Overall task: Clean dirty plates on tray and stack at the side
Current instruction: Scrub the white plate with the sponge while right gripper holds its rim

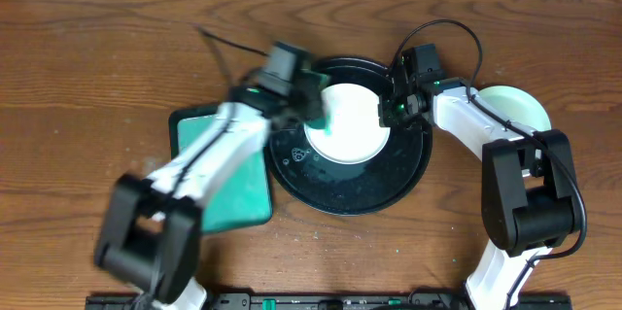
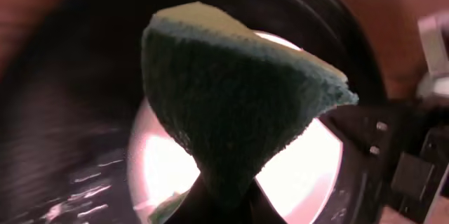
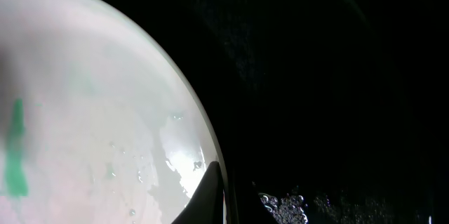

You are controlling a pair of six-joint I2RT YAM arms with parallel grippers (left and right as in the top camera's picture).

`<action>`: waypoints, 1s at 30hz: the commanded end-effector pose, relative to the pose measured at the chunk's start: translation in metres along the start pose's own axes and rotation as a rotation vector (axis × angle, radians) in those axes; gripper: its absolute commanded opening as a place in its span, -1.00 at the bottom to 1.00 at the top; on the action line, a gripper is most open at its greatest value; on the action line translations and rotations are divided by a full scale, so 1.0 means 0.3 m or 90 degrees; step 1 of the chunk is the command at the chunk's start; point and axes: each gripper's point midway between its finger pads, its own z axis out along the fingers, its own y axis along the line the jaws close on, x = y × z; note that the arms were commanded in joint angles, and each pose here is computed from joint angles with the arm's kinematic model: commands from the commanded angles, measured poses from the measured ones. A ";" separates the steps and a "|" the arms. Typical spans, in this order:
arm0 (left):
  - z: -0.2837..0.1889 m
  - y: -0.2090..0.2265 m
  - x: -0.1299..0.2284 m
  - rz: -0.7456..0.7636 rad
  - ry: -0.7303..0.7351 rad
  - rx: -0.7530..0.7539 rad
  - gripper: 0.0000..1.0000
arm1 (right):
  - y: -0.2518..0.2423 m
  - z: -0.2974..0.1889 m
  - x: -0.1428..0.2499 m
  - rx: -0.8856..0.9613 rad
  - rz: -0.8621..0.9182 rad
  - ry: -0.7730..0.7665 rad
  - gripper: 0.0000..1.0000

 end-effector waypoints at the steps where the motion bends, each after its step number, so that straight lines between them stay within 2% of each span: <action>1: 0.116 -0.071 0.066 -0.038 0.043 0.044 -0.86 | -0.021 0.034 0.063 0.022 0.015 0.038 -0.98; 2: 0.167 -0.112 0.092 -0.051 0.070 0.096 -0.85 | -0.020 0.035 0.064 0.022 0.014 0.039 -0.98; 4: 0.220 -0.129 0.117 -0.078 0.099 0.133 -0.86 | -0.018 0.035 0.065 0.021 0.013 0.039 -0.98; 9: 0.284 -0.005 0.148 -0.139 0.136 0.082 -0.86 | 0.002 0.039 0.074 0.019 0.004 0.044 -0.98; 11: 0.280 0.086 0.142 -0.156 0.130 0.018 -0.86 | 0.014 0.041 0.079 0.018 -0.002 0.046 -0.98; 15: 0.215 0.313 0.129 -0.145 0.123 -0.181 -0.85 | 0.043 0.046 0.089 0.014 -0.016 0.050 -0.98; 20: 0.127 0.404 0.094 -0.062 0.138 -0.295 -0.86 | 0.063 0.049 0.093 0.011 -0.025 0.050 -0.98; 25: 0.134 0.319 0.080 -0.009 0.146 -0.258 -0.86 | 0.064 0.050 0.093 0.011 -0.026 0.050 -0.98; 30: 0.244 0.091 0.175 -0.014 0.216 -0.051 -0.86 | 0.064 0.050 0.093 0.011 -0.026 0.050 -0.98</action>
